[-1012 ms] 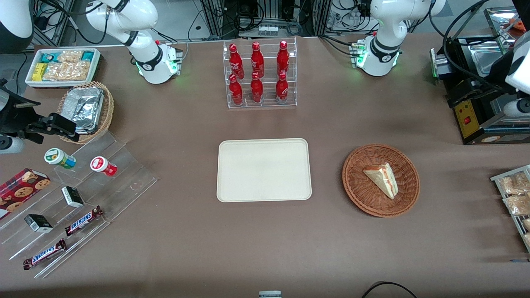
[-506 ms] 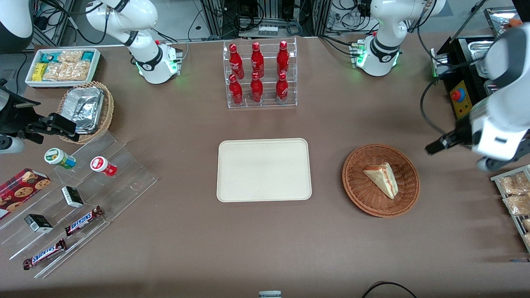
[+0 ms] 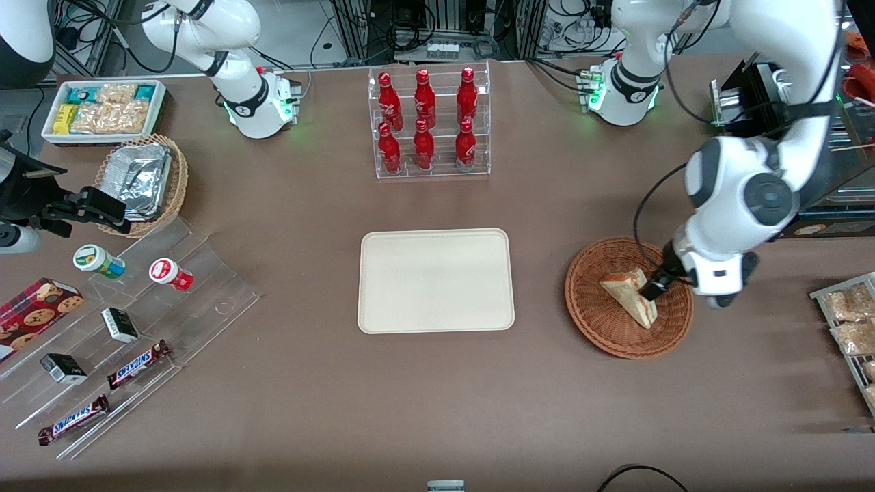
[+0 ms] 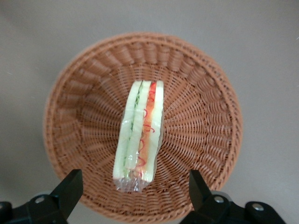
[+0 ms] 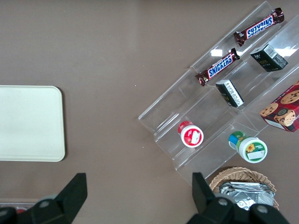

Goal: Place sandwich from basket to tray
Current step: 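Close the left gripper on the wrapped sandwich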

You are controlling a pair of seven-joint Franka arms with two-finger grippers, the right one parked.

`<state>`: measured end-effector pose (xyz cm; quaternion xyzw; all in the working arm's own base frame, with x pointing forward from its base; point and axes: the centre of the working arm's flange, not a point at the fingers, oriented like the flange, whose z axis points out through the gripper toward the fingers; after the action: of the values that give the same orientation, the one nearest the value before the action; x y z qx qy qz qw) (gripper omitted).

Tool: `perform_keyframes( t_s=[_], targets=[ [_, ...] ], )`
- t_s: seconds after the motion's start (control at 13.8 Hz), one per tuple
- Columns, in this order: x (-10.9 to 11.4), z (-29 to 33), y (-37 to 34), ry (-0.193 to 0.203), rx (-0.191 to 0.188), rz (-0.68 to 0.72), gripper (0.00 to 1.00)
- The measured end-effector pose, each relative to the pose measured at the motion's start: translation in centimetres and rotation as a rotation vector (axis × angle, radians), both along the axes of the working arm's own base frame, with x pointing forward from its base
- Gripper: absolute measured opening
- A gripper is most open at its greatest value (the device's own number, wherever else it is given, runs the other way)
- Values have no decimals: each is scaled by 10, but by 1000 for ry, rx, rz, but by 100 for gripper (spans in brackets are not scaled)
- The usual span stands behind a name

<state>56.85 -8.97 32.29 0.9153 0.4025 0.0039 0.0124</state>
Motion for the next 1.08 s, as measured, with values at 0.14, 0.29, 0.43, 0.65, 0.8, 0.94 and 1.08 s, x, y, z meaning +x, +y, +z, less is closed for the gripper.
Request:
perform_keyframes(
  t_s=[0.14, 0.29, 0.43, 0.65, 0.8, 0.94, 1.08],
  targets=[
    [-13, -21, -2, 10, 13, -18, 100],
    [-20, -31, -1, 23, 38, -44, 100],
    [-21, -41, -1, 18, 41, -51, 100],
    [-19, -59, -2, 2, 33, -53, 100],
    [-18, -67, -2, -2, 30, -52, 91],
    [-13, -64, -1, -15, 28, -45, 68],
    [-6, -54, -1, -19, 35, -49, 47]
  ],
)
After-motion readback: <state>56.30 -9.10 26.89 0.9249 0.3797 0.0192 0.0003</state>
